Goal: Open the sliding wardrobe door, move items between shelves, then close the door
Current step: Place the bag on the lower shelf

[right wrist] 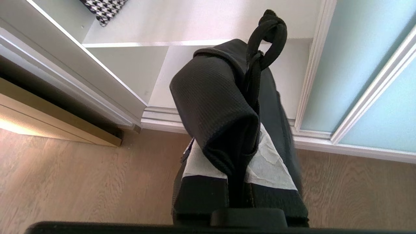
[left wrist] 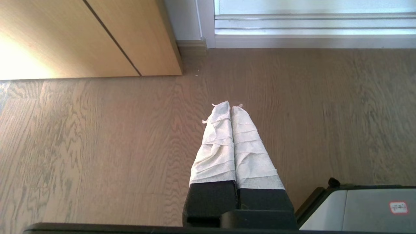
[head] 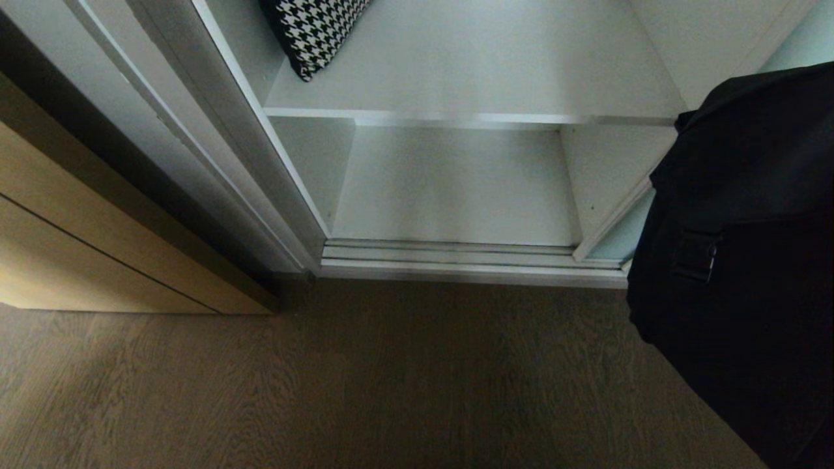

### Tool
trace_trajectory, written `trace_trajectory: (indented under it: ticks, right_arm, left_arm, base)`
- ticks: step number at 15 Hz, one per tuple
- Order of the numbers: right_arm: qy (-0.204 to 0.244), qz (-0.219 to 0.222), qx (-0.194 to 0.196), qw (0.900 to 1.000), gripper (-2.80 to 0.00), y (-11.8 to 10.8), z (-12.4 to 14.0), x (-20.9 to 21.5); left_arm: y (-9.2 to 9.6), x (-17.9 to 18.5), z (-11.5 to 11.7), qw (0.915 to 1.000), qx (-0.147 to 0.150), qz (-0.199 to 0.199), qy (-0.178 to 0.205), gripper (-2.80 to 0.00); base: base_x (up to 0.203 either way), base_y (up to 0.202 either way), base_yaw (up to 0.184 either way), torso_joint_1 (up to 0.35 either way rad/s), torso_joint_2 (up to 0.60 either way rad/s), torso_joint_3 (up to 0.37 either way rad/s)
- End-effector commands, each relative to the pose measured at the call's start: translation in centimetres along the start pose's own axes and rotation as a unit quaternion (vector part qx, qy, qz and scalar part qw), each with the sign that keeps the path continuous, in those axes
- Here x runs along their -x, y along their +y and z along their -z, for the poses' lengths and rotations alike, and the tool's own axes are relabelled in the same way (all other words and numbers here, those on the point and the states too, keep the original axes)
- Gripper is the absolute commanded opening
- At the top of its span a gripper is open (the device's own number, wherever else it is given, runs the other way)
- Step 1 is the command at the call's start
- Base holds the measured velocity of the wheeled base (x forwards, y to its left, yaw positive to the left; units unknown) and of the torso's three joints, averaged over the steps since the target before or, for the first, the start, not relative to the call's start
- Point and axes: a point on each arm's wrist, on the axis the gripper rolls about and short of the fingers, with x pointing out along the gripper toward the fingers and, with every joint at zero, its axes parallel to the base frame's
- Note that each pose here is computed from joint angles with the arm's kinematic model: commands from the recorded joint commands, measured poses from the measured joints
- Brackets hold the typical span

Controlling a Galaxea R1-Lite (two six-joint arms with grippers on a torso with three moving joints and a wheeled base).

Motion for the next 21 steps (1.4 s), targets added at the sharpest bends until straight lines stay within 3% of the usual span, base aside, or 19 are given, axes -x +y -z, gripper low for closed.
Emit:
trace_trajectory:
  ticks: [1, 21]
  right_arm:
    - [0.01, 0.001, -0.002, 1.0, -2.8, -0.1, 0.3, -0.4]
    - [0.029, 0.005, -0.011, 1.0, -2.8, -0.4, 1.1, -1.3]
  left_arm:
    - [0.0, 0.0, 0.0, 1.0, 0.002, -0.001, -0.001, -2.8]
    - [0.0, 0.0, 0.0, 0.9999, 0.011, -0.01, 0.0, -2.8]
  base:
    - [0.0, 0.0, 0.0, 0.0, 0.0, 0.0]
    - [0.0, 0.0, 0.0, 0.0, 0.0, 0.0]
